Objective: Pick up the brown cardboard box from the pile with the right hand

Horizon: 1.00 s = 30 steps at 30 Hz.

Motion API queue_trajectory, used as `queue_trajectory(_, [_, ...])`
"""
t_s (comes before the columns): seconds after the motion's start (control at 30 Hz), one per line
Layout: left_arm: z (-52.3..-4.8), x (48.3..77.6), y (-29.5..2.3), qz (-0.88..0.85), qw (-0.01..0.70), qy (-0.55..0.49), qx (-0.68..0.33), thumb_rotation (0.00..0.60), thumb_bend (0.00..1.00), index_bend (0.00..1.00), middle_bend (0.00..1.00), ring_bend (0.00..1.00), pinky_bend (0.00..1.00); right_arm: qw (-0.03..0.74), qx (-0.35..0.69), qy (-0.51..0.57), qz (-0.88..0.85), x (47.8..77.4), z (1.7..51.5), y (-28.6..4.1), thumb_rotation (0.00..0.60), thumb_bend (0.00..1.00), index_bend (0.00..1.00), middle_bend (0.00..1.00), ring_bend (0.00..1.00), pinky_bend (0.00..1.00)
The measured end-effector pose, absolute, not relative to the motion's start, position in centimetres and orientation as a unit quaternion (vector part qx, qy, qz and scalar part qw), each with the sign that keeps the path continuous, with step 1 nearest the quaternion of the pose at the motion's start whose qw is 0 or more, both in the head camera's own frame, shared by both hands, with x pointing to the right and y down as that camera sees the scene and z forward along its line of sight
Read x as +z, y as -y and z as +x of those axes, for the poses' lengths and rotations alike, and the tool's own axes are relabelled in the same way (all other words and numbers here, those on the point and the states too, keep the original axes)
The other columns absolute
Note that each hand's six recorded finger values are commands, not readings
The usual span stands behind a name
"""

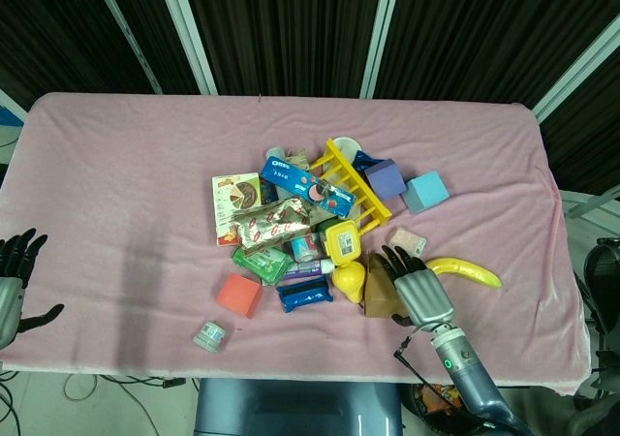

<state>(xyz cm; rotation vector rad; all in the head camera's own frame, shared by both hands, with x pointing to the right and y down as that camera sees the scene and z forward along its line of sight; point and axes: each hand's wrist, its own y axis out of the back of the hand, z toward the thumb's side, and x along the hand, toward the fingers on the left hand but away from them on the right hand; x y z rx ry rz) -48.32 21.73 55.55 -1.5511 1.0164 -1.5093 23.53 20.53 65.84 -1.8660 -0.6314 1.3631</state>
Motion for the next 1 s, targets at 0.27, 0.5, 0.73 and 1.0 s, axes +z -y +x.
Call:
queue_trajectory(0.27, [-48.4,55.7,-21.6,-0.603,0.362,-0.395,-0.591,0.6,0.0,0.0,0.0,0.0,0.0,0.362,0.544,0.23,-0.722,68.2,22.8,-20.1,0.6,0.25,0.46,0.41,0.37,0.45])
queue_trajectory(0.5, [-48.5,55.6,-21.5,-0.604,0.36,-0.399,-0.589,0.6,0.0,0.0,0.0,0.0,0.0,0.361,0.53,0.238,-0.73,67.7,22.5,-20.4,0.6,0.31,0.74,0.61,0.58,0.62])
queue_trajectory(0.73, [-48.6,55.5,-21.6,-0.603,0.36,-0.4,-0.589,0.6,0.0,0.0,0.0,0.0,0.0,0.379,0.481,0.285,-0.737,64.3,22.2,-19.4,0.6,0.31,0.74,0.61,0.58,0.62])
queue_trajectory(1.0, [-48.4,55.5,-21.8,-0.605,0.365,-0.392,-0.589,0.6,0.0,0.0,0.0,0.0,0.0,0.378,0.409,0.353,-0.752,57.9,22.9,-19.0,0.6,0.31,0.74,0.6,0.58,0.62])
